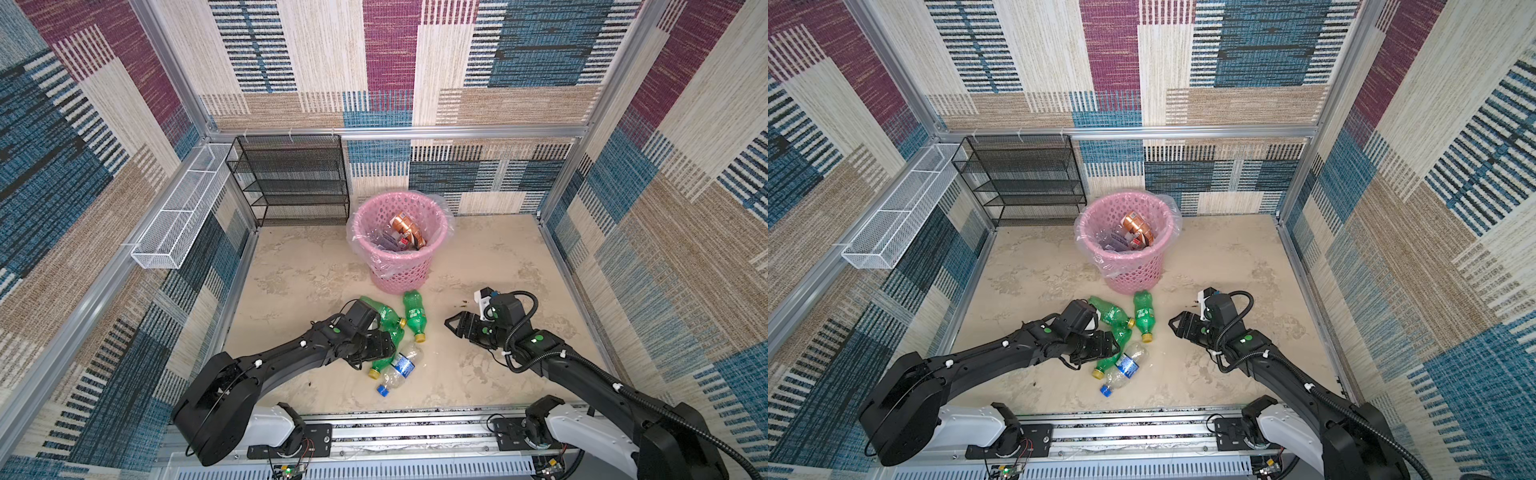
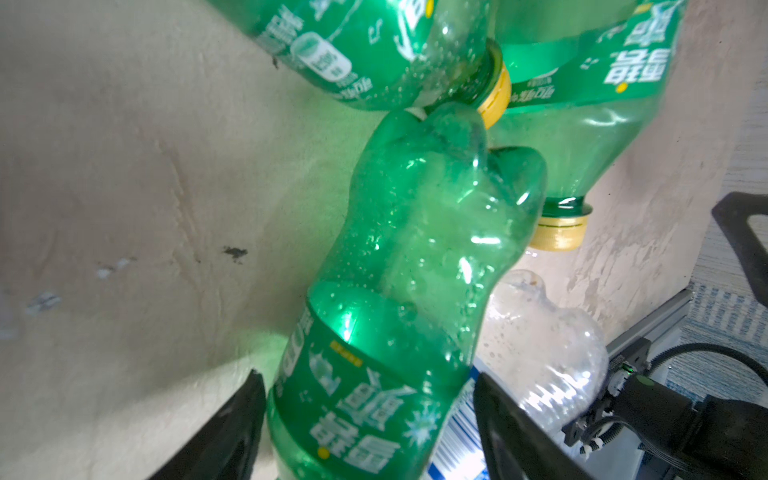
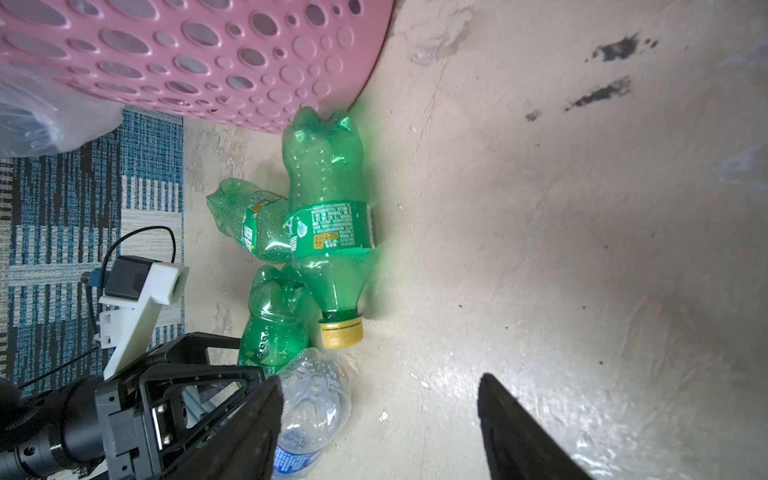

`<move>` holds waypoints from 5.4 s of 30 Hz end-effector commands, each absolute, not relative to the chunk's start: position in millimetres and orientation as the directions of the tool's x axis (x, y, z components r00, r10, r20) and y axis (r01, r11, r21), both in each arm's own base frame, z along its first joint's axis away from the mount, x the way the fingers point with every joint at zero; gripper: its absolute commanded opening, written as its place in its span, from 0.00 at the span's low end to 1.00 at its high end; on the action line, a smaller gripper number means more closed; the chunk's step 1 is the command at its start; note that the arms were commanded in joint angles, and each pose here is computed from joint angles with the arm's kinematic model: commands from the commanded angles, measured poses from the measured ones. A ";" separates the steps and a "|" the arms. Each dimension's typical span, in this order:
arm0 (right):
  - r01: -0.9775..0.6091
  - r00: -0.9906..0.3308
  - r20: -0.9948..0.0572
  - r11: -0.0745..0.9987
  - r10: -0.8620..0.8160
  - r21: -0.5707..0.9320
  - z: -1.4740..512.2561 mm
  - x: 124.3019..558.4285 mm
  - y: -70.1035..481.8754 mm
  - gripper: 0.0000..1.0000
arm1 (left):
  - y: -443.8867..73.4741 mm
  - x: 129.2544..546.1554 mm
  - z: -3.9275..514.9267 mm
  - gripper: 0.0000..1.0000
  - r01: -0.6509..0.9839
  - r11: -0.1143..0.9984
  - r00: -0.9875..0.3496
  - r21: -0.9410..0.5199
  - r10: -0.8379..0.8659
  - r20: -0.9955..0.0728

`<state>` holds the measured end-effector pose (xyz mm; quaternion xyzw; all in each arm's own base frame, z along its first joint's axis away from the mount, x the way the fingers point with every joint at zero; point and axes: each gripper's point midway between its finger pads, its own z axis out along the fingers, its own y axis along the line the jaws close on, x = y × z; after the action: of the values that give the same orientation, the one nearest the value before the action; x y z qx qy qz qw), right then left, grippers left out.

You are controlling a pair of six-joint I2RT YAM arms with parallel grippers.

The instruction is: Throw the plastic bottles in the bin

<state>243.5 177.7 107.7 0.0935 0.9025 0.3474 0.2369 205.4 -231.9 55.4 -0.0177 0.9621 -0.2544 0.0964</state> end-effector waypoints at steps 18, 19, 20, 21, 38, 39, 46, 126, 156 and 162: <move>-0.011 -0.866 -0.376 0.739 0.330 0.674 109.6 248.4 180.5 0.74 | -233.5 205.2 57.9 0.65 0.039 0.869 -0.981 -0.493 -0.059 -0.183; -0.011 -0.866 -0.375 0.738 0.330 0.675 109.7 248.7 180.8 0.74 | -232.3 204.4 57.8 0.65 0.039 0.871 -0.981 -0.490 -0.059 -0.183; -0.012 -0.867 -0.375 0.737 0.329 0.675 109.5 249.0 181.2 0.74 | -231.5 203.9 58.5 0.64 0.039 0.871 -0.981 -0.490 -0.059 -0.184; -0.011 -0.866 -0.374 0.737 0.331 0.676 109.7 249.7 181.2 0.74 | -230.7 202.7 58.4 0.64 0.039 0.872 -0.982 -0.488 -0.059 -0.182; -0.020 -0.875 -0.368 0.735 0.315 0.678 108.6 254.4 187.0 0.73 | -217.1 190.4 46.8 0.79 0.027 0.893 -0.986 -0.450 -0.049 -0.157; -0.021 -0.873 -0.370 0.735 0.317 0.678 109.5 255.2 186.7 0.73 | -217.9 190.8 45.8 0.80 0.027 0.892 -0.987 -0.451 -0.048 -0.155; -0.018 -0.872 -0.371 0.739 0.318 0.673 108.7 254.4 185.3 0.73 | -221.7 199.0 48.8 0.79 0.040 0.896 -0.984 -0.443 -0.042 -0.175; -0.042 -0.889 -0.353 0.714 0.292 0.698 111.7 245.6 197.8 0.73 | -162.4 244.0 169.0 0.84 -0.049 0.797 -0.853 -0.602 -0.347 -0.391; 0.198 -0.916 -0.090 0.638 0.390 0.744 91.2 180.3 242.1 0.79 | -162.1 235.6 122.6 0.84 -0.094 0.791 -0.875 -0.604 -0.355 -0.329; 0.206 -0.920 -0.065 0.620 0.386 0.757 92.9 175.5 251.3 0.82 | -160.6 234.4 120.4 0.84 -0.097 0.792 -0.875 -0.603 -0.357 -0.328</move>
<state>172.5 244.7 86.6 0.1528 0.9026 0.3872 0.1103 233.0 -159.4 119.0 -0.1246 0.9242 -0.2913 0.2134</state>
